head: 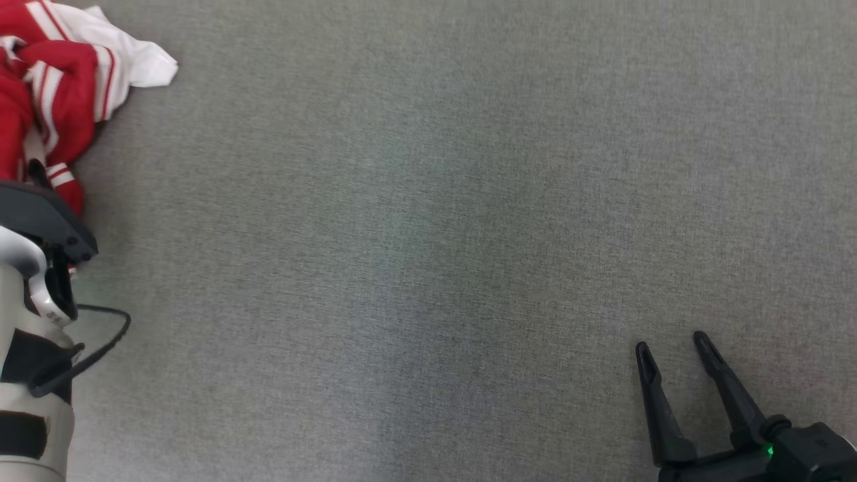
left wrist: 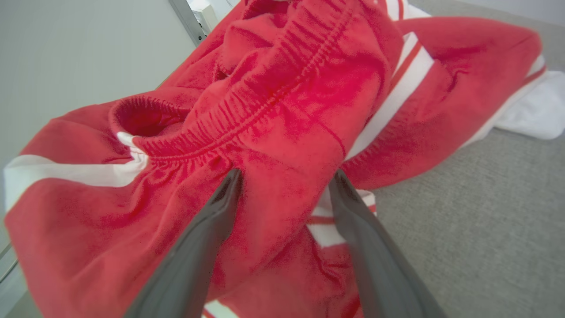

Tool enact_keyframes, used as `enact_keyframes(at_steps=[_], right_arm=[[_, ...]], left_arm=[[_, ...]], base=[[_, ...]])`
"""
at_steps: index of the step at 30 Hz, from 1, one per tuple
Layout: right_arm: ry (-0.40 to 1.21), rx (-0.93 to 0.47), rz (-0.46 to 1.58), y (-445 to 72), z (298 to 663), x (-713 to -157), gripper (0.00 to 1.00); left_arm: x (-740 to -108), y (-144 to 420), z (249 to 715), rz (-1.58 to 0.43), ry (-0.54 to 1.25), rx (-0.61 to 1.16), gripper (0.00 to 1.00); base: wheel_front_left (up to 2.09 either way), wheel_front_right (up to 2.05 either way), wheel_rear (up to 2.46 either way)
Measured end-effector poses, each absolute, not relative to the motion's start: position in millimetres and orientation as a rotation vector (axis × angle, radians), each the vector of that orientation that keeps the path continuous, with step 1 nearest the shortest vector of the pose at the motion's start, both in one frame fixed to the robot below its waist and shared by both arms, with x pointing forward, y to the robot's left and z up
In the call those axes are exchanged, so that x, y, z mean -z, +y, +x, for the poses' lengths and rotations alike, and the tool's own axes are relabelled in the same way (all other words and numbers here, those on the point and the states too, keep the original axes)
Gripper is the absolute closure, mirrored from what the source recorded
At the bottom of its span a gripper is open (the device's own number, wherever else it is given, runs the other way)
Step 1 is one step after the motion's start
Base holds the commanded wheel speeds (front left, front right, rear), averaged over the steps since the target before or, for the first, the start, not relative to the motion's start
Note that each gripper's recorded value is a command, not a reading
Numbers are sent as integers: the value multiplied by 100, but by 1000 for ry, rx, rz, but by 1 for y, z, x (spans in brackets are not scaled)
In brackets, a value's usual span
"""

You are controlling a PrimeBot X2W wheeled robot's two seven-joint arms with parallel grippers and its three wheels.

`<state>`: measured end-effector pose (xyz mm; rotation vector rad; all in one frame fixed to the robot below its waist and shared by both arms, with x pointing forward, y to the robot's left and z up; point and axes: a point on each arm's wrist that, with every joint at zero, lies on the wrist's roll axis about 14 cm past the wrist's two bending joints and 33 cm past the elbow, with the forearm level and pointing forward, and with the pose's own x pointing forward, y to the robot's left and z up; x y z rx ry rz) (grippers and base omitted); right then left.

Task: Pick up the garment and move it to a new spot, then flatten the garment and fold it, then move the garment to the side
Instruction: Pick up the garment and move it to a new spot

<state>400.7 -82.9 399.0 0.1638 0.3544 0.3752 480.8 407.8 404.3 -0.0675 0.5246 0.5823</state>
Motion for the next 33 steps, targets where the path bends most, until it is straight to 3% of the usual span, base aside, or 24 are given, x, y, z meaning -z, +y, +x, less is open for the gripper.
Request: enact_keyframes(at_steps=[1,2,3,4,5,17,25,33], right_arm=[[360,-370,163,-85,401,-397,0],[364,-365,164,-86,401,-395,0],[371,-360,163,-88,401,-393,0],[376,-356,163,-89,401,-391,0],[380,-353,164,-89,402,-389,0],[325,-403,241,-61,409,-399,0],[234,-436,305,-41,410,-421,0],[143,-420,366,-42,400,-449,0]], left_arm=[[-403,408,484,-66,517,-592,2],[-401,408,487,-60,513,-595,44],[-399,407,490,-59,505,-599,44],[-396,406,491,-65,499,-600,79],[-393,404,493,-70,496,-599,100],[-439,416,504,-112,381,-537,100],[-527,442,503,-55,243,-517,100],[-628,409,508,-23,55,-361,100]], base=[[0,0,0],[0,0,0],[0,0,0],[0,0,0],[0,0,0],[0,0,0],[0,0,0],[0,0,0]])
